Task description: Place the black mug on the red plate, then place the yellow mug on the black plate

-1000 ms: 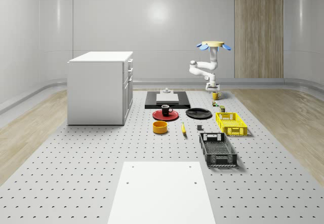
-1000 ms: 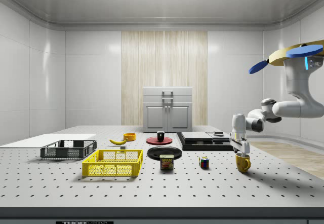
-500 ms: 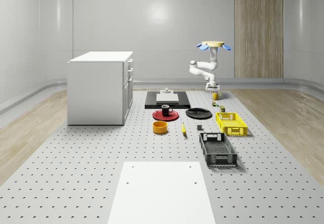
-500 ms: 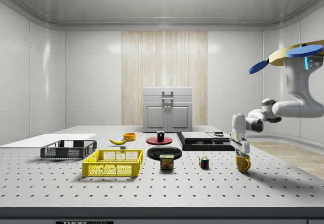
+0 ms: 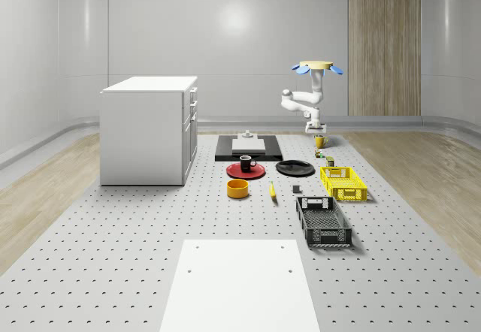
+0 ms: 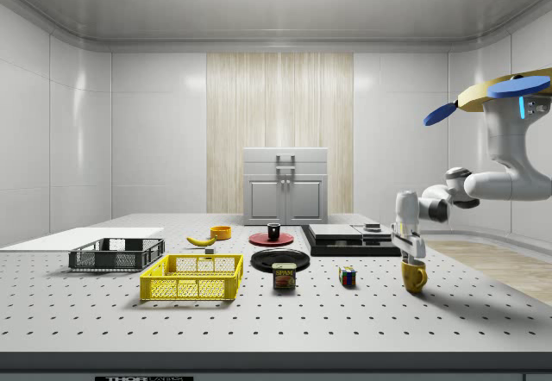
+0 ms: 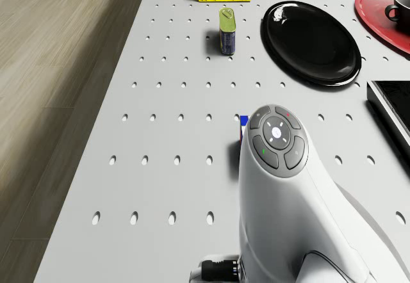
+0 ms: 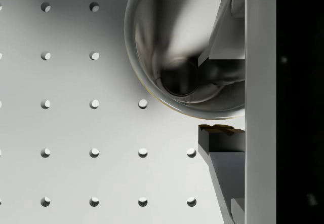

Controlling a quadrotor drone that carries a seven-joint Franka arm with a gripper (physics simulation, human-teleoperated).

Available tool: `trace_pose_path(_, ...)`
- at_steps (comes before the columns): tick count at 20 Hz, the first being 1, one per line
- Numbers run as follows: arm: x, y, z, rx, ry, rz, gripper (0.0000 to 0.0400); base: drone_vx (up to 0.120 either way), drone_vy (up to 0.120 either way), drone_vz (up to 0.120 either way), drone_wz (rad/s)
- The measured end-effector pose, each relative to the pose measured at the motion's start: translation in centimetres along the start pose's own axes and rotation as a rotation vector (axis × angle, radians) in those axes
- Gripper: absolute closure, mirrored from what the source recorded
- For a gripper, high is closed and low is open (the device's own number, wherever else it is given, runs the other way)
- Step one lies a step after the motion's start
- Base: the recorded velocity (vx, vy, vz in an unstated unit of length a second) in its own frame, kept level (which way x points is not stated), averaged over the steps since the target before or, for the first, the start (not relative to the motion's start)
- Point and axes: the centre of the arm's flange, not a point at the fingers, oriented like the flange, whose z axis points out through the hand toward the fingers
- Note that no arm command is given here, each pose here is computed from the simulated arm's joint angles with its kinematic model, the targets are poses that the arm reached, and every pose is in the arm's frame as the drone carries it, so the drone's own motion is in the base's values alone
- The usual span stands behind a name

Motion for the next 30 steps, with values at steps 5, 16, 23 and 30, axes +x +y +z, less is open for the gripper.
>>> trace_pose_path(5, 0.0, 0.0, -1.9, 0.000, 0.000, 0.000, 0.0289, 0.000, 0.000, 0.120, 0.000)
trace_pose_path(16, 0.0, 0.0, -3.1, 0.000, 0.000, 0.000, 0.0290, 0.102, -0.105, 0.044, 0.000)
trace_pose_path(23, 0.0, 0.0, -3.2, 0.000, 0.000, 0.000, 0.0290, 0.120, -0.120, 0.000, 0.000)
trace_pose_path(30, 0.0, 0.0, -3.2, 0.000, 0.000, 0.000, 0.0290, 0.120, -0.120, 0.000, 0.000)
